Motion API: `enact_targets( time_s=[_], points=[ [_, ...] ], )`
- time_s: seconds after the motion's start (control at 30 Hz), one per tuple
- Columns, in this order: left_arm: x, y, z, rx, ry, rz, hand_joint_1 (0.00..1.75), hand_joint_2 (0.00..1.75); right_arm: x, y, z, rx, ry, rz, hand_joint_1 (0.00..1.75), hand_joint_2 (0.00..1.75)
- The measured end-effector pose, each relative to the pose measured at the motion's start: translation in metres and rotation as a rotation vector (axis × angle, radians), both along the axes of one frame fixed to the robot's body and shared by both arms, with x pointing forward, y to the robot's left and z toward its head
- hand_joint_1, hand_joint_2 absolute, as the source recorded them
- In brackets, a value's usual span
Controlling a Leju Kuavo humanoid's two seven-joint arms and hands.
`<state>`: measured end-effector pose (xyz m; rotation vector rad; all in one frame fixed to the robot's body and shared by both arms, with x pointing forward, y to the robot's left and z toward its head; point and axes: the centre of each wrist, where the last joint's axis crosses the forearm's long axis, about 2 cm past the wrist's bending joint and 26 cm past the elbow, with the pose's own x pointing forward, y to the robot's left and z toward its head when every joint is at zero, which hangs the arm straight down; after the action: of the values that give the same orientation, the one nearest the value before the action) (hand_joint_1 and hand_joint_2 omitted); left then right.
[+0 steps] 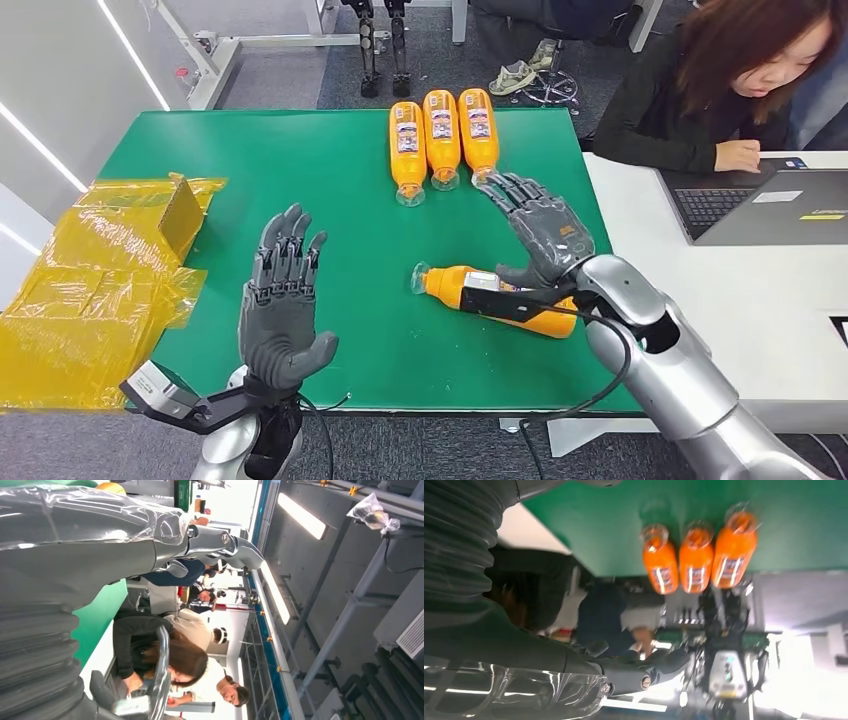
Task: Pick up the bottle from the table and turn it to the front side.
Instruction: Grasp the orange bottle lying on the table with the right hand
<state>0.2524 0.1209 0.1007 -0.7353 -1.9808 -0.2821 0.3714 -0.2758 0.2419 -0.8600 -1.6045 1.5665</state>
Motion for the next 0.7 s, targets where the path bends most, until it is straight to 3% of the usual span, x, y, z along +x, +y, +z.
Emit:
enact_targets(
  time_s=[0.43,0.7],
  points=[
    [0.000,-0.001,-0.001,0.015,0.016,-0.021,0.00,1.75,0.062,-0.015,0.064,-0.042,0.315,-0.050,0.00,1.75],
    [0.003,-0.003,0.004,0.015,0.031,-0.026,0.00,1.75,0.071,-0.021,0.048,-0.033,0.507,-0.080,0.00,1.75]
  ],
)
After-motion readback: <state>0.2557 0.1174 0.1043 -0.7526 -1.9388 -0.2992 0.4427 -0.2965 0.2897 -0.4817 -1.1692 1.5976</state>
